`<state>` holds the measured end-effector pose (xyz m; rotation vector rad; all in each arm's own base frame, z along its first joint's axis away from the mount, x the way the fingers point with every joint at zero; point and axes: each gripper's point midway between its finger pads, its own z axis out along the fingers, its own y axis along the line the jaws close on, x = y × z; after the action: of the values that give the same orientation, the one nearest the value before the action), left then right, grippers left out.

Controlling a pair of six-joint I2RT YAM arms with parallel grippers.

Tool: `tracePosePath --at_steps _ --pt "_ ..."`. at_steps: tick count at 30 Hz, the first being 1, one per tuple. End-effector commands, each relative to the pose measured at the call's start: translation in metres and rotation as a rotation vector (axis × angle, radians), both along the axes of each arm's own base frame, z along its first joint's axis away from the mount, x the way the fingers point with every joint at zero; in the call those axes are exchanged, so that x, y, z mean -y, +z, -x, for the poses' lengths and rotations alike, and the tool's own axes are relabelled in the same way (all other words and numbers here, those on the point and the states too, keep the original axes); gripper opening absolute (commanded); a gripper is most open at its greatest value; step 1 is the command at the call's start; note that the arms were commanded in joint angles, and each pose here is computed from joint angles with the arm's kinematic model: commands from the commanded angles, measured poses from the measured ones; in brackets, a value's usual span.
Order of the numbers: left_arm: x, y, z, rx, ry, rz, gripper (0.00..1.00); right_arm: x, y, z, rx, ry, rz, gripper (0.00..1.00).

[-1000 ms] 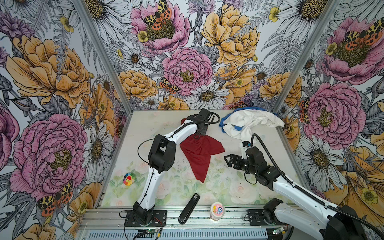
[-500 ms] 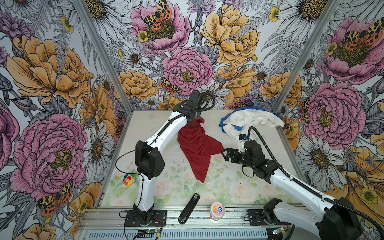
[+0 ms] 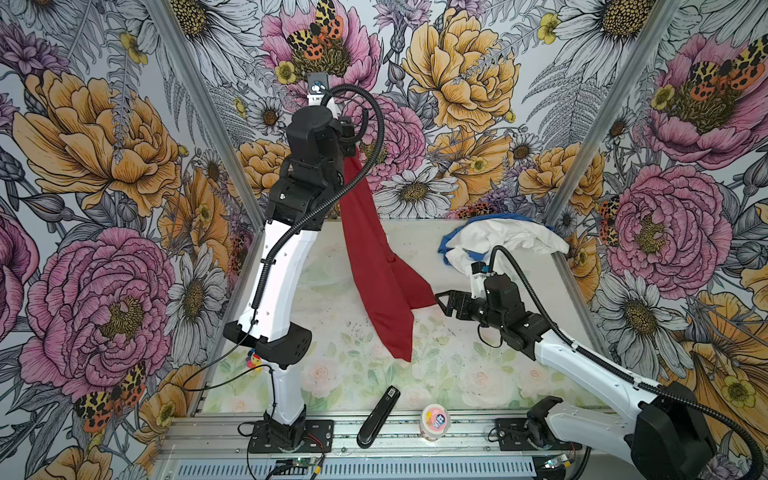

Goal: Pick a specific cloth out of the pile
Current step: 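Grasp the dark red cloth with the left gripper and lift it up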

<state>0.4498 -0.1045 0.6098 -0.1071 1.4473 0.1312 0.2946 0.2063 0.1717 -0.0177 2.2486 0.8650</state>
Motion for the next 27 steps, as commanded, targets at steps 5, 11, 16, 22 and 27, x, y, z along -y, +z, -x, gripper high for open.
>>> tracePosePath --at_steps 5,11,16,22,27 --pt "-0.057 0.076 0.029 0.277 0.016 0.046 0.00 -0.002 0.023 -0.006 0.056 -0.011 -0.049 0.90" --pt "-0.095 0.069 0.028 0.262 -0.003 0.120 0.00 -0.002 0.022 -0.003 0.056 -0.027 -0.071 0.90" --pt "-0.064 0.021 -0.002 0.108 -0.101 0.095 0.00 -0.001 0.019 -0.003 0.054 -0.029 -0.074 0.90" --pt "0.007 -0.018 -0.005 -0.016 -0.207 -0.011 0.00 -0.005 0.018 -0.003 0.051 -0.014 -0.076 0.90" --pt "0.031 -0.024 0.011 -0.046 -0.244 -0.019 0.00 -0.007 0.012 -0.004 0.040 -0.004 -0.075 0.90"
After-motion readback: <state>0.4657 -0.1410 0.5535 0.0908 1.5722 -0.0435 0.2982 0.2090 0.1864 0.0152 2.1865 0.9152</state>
